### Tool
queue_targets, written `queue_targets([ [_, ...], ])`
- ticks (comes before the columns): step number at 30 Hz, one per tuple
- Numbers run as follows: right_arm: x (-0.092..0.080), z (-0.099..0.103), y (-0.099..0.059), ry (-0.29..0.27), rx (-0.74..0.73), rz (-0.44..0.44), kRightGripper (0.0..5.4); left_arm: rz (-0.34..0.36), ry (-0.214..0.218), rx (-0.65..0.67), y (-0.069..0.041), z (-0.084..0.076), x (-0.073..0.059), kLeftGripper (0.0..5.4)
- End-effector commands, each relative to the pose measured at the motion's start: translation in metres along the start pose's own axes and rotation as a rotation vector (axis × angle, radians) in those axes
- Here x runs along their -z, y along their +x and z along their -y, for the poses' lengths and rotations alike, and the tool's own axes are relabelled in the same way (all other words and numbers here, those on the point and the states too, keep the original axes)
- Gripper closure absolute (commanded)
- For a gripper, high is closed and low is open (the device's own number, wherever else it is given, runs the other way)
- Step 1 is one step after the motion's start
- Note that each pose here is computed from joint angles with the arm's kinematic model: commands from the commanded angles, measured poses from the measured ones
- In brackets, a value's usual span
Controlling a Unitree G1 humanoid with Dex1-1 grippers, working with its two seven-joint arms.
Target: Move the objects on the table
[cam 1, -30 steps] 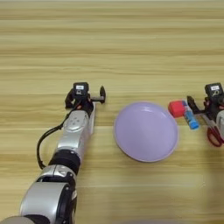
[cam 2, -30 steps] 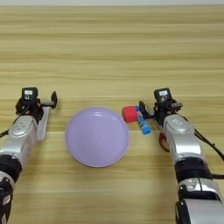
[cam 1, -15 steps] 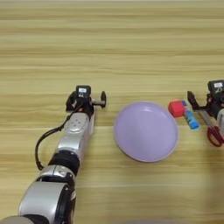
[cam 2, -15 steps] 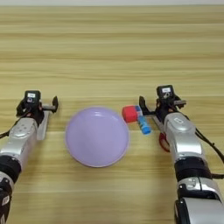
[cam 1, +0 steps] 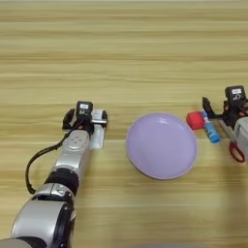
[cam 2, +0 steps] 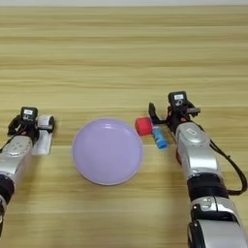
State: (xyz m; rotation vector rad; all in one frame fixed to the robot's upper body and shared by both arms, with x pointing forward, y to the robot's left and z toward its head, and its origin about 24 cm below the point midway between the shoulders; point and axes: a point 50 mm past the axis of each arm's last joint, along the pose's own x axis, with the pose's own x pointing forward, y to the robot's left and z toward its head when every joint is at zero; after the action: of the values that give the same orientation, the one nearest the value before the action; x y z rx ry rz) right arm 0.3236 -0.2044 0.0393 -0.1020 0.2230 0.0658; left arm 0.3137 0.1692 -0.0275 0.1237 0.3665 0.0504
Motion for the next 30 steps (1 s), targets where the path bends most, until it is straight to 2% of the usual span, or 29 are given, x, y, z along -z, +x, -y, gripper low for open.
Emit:
queue_targets([
  [1,0.0,-0.01,0.0,0.0,-0.003,-0.004,0.05,-0.057,0.006,0.018,-0.005,-0.004,0.016,0.0],
  [7,-0.002,-0.016,0.0,0.003,-0.004,-0.004,0.05,-0.066,0.003,0.064,-0.009,-0.001,0.021,0.0],
  [11,-0.002,-0.02,0.0,0.003,-0.005,-0.005,0.05,-0.019,-0.07,0.143,-0.01,0.011,0.014,0.0],
  [17,-0.003,-0.023,0.0,0.002,-0.005,-0.006,0.05,-0.063,-0.045,0.148,-0.012,0.008,0.02,0.0],
  [30,-0.006,-0.033,0.001,0.008,-0.007,-0.002,0.05,-0.203,-0.029,0.125,-0.018,-0.004,0.045,0.0],
])
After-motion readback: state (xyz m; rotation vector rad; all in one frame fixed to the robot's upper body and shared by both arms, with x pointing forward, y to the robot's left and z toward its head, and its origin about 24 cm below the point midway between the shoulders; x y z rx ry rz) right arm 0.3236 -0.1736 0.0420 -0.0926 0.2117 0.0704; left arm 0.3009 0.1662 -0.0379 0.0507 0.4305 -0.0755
